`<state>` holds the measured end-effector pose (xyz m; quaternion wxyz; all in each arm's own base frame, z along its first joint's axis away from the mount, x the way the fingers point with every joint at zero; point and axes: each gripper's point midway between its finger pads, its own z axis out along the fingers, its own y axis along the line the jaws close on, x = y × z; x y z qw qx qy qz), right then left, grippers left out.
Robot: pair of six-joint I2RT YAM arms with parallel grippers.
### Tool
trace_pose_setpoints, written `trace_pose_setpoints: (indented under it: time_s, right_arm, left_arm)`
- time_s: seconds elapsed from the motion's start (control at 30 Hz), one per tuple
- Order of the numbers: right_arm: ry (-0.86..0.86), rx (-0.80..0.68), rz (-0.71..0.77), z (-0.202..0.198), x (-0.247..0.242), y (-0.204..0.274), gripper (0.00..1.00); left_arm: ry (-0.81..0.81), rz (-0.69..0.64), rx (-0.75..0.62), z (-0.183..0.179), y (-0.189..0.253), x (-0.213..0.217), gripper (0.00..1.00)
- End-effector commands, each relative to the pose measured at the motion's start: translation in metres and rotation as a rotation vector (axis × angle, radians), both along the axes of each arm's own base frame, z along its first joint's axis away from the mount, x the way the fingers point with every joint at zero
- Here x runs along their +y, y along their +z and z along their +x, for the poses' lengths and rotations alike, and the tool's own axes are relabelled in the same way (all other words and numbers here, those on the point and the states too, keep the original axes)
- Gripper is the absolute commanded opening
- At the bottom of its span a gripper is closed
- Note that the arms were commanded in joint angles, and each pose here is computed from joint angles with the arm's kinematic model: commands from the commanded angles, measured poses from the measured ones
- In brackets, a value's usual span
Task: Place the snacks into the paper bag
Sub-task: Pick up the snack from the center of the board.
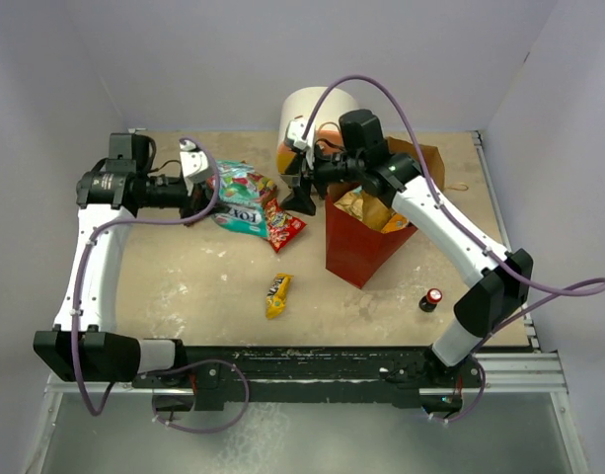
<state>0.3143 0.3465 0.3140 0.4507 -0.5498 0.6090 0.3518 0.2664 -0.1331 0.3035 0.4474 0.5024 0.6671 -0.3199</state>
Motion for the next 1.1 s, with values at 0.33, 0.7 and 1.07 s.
trace_pose_setpoints:
  time_s: [0.33, 0.7, 1.07]
  right_arm:
    - [-0.126, -0.276, -0.011, 0.005, -0.029, 0.042, 0.91]
    - [-0.244, -0.419, -0.124, 0.03, -0.047, 0.036, 0.93]
    - [-0.259, -0.417, -0.174, 0.039, -0.037, 0.015, 0.89]
  left_arm:
    - [0.237, -0.319, 0.177, 0.059, 0.091, -0.062, 0.0]
    - [0.328, -0.417, 0.515, 0.072, 0.086, -0.081, 0.0]
    - [0.28, -0.467, 0.668, 0.059, 0.081, -0.097, 0.0]
